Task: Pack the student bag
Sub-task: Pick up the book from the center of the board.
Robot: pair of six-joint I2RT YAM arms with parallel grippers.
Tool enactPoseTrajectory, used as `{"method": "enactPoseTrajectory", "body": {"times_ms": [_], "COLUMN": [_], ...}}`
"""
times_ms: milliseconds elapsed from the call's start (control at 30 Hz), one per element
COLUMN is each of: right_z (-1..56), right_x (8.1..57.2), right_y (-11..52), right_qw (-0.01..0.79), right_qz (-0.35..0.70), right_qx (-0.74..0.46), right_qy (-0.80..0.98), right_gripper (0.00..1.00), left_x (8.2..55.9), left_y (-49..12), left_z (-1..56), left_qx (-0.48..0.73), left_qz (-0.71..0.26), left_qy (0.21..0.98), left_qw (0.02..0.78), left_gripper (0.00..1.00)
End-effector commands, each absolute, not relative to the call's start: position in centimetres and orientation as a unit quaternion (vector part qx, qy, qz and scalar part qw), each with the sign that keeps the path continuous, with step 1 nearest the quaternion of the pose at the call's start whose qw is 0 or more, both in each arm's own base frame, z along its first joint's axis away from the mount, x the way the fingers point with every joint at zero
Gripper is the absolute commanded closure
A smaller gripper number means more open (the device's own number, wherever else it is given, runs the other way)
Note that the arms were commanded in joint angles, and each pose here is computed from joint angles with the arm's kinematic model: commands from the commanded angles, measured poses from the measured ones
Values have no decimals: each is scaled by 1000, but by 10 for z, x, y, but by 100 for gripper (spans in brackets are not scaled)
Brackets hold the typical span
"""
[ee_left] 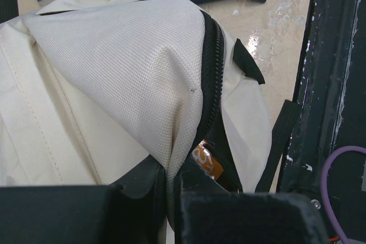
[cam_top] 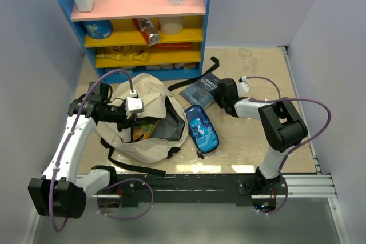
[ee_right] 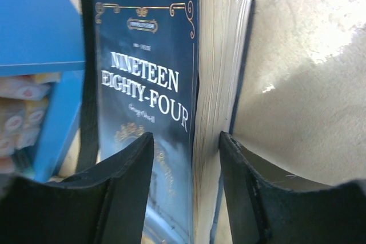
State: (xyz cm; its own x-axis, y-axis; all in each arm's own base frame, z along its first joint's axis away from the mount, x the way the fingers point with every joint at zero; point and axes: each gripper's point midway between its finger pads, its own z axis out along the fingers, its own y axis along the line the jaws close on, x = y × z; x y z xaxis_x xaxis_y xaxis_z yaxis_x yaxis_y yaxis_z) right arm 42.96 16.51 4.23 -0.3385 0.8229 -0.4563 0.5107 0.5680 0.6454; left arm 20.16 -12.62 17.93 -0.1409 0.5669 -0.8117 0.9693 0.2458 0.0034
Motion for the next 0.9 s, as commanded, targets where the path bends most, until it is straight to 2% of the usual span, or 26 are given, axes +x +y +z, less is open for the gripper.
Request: {"method": "enactPoseTrajectory", "body": {"times_ms": [0,200,467,700,867], "right_z": [120,133,99,110,100], "right_x": [456,459,460,466,468], "right_y": [180,182,188,202,203], "right_qw": [458,472,443,489,489], "right_qz": [296,303,295,369,359], "right_qx": [409,397,402,351,342], "right_qy": [732,727,745,708,718], "right_gripper": [46,44,44,44,48], "left_x": [199,199,198,196,196], "left_y": [-135,-136,-134,-134,-134], "left_z": [187,185,183,181,180], "left_qx": [559,558,559,560,560], "left_qz": [-299,-302,-298,-299,-299], "left_qy": [676,676,678,680,680], "left_qw": [377,375,372,368,367], "left_gripper": [100,100,100,100,100]}}
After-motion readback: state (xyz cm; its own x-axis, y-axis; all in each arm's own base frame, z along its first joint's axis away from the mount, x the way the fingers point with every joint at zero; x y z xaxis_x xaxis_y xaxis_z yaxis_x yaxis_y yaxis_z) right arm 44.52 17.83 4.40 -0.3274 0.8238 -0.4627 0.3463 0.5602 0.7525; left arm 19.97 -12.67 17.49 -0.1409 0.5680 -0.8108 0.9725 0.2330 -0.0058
